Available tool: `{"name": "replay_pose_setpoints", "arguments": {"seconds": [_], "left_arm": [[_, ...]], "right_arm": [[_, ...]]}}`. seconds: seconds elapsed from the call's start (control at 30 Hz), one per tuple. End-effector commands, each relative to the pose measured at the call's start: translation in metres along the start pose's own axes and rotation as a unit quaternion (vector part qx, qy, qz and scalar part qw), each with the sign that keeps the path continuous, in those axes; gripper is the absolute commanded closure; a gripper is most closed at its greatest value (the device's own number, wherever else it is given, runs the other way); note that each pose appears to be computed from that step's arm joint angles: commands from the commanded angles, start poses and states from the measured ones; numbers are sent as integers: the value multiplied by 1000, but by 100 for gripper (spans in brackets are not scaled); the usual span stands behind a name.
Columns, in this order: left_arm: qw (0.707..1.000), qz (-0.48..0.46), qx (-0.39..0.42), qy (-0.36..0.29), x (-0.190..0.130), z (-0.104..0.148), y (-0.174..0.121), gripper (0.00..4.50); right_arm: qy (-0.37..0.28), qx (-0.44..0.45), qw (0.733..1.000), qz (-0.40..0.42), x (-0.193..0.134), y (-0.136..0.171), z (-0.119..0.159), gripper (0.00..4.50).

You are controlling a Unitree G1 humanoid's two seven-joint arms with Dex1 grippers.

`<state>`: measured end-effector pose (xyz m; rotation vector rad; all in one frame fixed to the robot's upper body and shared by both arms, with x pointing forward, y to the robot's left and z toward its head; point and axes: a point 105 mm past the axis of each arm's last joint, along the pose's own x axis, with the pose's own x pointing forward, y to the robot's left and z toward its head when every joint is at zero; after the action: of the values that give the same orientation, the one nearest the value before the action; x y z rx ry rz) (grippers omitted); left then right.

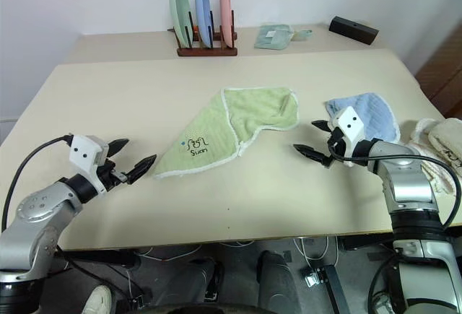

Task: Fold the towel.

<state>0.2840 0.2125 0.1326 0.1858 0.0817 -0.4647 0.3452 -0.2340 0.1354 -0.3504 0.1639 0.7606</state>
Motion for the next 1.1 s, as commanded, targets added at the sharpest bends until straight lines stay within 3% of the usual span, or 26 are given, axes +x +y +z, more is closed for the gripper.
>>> {"name": "replay_pose_setpoints", "arguments": {"seconds": [0.03, 0.5, 0.67, 0.77, 0.97, 1.1], "left_arm": [[1000, 6, 7, -15, -1, 9, -3, 7], [1000, 2, 7, -24, 8, 15, -12, 7], [999, -48, 2, -27, 22, 21, -21, 7], [993, -111, 14, -33, 39, 29, -46, 7], [974, -212, 68, -29, 75, 41, -89, 7], [962, -244, 122, 10, 96, 26, -116, 7]], "right_arm": [[-26, -23, 999, -3, 3, -5, 19, 0], [-38, -36, 999, -2, 18, -7, 21, 0], [-49, -19, 999, -7, 26, 5, 17, 0], [-57, -4, 998, 17, 21, 17, 25, 0], [-46, -13, 999, -13, 14, 23, 20, 0], [-53, -12, 998, -22, 18, 26, 23, 0]]}}
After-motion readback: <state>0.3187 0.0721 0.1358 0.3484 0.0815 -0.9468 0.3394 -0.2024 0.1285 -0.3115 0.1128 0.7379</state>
